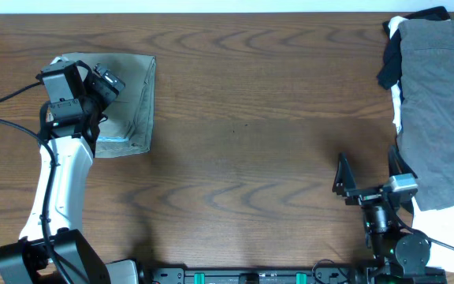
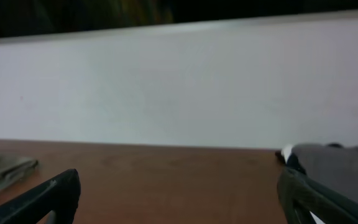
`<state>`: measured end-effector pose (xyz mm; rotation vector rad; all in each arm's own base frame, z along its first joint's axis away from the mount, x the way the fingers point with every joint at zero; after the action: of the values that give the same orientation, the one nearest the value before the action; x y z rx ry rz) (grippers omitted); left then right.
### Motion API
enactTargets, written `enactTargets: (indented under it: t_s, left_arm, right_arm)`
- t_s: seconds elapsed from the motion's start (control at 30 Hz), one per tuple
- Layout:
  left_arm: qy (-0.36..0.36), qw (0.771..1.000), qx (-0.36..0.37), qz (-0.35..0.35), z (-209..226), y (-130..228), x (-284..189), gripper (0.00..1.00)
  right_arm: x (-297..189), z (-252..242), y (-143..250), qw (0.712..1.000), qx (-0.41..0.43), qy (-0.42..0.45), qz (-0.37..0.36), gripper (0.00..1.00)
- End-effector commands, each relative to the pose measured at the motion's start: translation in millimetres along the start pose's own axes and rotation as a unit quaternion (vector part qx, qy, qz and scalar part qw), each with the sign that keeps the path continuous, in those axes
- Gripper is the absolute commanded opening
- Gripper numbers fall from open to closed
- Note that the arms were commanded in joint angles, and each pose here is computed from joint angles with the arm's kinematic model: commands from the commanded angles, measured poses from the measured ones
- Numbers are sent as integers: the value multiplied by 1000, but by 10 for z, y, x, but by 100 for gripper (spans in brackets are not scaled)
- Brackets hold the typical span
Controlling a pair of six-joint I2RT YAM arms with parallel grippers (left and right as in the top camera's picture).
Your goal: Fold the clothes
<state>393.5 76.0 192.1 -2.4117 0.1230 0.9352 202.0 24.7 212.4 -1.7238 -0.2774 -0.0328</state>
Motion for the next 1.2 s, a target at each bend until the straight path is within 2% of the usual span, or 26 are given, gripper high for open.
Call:
enactTargets:
  t_s: [0.0, 0.33, 1.17]
  left_arm:
    - [-4, 1000, 1, 1, 8, 4, 22, 98]
    - [-4, 1000, 1, 1, 7, 4, 22, 98]
    - [-4, 1000, 1, 1, 7, 4, 22, 98]
  right_arm:
    - [-4, 10, 57, 1000, 0, 0, 12, 99]
    - [-64, 84, 496, 992, -27, -21, 119, 99]
    - [-64, 77, 498, 992, -28, -18, 120, 99]
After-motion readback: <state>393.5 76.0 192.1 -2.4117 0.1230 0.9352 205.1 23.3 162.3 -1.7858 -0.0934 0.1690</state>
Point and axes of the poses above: each gripper's point midway between its finger pads, its own x axis out along the fingers, its own z axis along the line the jaws close on, y = z × x, the point moved 4 cm from there along -x, back along the fingers, and after that the axes turned 15 degrees about -x, right-handed, at the moved point
